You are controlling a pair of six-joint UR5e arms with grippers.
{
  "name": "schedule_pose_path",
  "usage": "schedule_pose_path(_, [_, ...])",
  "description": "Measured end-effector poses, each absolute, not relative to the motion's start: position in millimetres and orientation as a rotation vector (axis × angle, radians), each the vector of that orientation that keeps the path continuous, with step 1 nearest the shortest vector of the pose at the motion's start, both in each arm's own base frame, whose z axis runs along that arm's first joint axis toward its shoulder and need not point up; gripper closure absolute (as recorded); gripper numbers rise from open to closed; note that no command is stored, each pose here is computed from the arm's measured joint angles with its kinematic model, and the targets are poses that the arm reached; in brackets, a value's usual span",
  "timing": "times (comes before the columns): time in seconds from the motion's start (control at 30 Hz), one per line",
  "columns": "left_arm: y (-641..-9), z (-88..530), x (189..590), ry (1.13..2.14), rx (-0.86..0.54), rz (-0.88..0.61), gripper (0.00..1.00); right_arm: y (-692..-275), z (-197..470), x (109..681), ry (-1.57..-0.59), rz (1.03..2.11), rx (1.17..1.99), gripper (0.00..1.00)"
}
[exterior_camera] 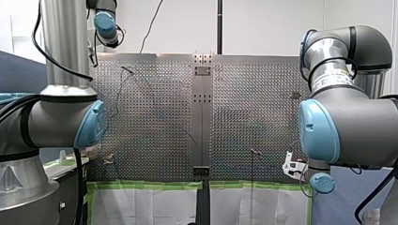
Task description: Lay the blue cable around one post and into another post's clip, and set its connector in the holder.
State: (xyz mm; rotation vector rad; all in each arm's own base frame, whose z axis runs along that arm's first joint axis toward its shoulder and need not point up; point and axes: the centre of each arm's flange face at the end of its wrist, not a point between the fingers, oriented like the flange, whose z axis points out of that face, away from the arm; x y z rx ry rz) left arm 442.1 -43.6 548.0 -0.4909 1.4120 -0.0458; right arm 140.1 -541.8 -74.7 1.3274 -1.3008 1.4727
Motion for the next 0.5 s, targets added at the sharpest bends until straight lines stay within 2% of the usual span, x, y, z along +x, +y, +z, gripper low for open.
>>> schedule_pose_path(0.5, [-72.7, 580.4, 434.3, 1.492, -0.368, 0.029, 0.00, -541.4, -75.0, 140.1, -1.305, 1.470, 1.330, 1.00])
